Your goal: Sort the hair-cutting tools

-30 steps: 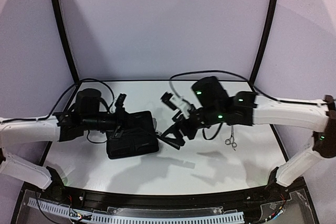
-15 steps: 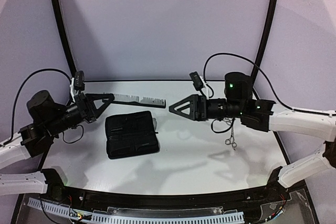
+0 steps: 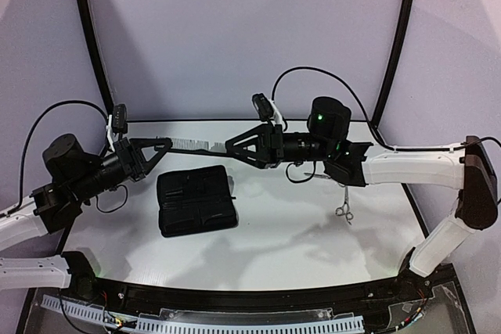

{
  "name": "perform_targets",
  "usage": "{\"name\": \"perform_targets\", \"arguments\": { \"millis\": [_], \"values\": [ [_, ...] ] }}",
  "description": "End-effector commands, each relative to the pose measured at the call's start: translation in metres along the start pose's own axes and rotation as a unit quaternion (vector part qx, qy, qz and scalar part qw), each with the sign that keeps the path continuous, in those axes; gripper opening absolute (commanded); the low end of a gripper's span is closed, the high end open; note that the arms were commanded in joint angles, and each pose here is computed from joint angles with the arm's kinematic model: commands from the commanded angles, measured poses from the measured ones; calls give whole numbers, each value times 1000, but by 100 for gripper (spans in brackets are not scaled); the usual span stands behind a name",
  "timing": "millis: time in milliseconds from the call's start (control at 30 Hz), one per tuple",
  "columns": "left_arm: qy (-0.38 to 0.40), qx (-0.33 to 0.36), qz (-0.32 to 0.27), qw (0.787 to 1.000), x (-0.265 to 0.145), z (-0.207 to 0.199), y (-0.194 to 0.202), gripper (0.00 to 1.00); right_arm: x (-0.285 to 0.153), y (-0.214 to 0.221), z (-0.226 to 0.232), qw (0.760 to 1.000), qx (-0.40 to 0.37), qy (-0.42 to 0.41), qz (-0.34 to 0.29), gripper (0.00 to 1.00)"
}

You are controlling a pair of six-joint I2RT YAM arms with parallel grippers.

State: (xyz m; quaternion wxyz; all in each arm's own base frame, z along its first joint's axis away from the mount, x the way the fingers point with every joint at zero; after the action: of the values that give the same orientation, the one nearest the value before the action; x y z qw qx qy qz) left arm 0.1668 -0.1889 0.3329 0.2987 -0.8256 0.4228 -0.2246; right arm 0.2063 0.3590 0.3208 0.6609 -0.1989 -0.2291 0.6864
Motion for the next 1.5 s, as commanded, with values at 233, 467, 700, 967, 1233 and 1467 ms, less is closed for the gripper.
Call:
{"name": "perform_targets", "arguments": {
  "millis": [233, 467, 700, 967, 1233, 1467],
  "values": [
    [-34, 15, -16, 999, 3, 11, 0, 1, 7, -6, 36, 996, -45, -76, 6, 51],
    [-37, 6, -15, 999, 6, 15, 2, 1, 4, -7, 33, 998, -45, -35, -2, 21],
    [-109, -17, 8, 994, 0, 30, 9, 74, -14, -8, 21, 997, -53, 57, -4, 0],
    [-459, -91, 70, 881, -64, 94, 39, 99, -72, 5, -24, 977, -12, 211, 37, 0],
    [-518, -199, 183, 812, -69, 160, 71, 98, -91, 24, -51, 966, 0, 244, 82, 0],
    [-492, -191, 218, 821, -57, 199, 66, 74, -80, 22, -80, 965, 14, 243, 96, 0]
  ]
}}
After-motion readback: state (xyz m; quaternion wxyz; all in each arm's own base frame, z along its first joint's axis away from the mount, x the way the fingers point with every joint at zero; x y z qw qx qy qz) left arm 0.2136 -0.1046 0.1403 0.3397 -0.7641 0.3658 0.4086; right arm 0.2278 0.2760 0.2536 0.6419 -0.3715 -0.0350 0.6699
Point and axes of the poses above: each gripper's point midway between its finger pads, its own x axis out along the fingers, its own z axis along the line the jaws close on, y = z × x, the point moved 7 cm from there along -x, back along the fingers, and after that the axes turned 3 degrees about x, right-handed, at the moved point
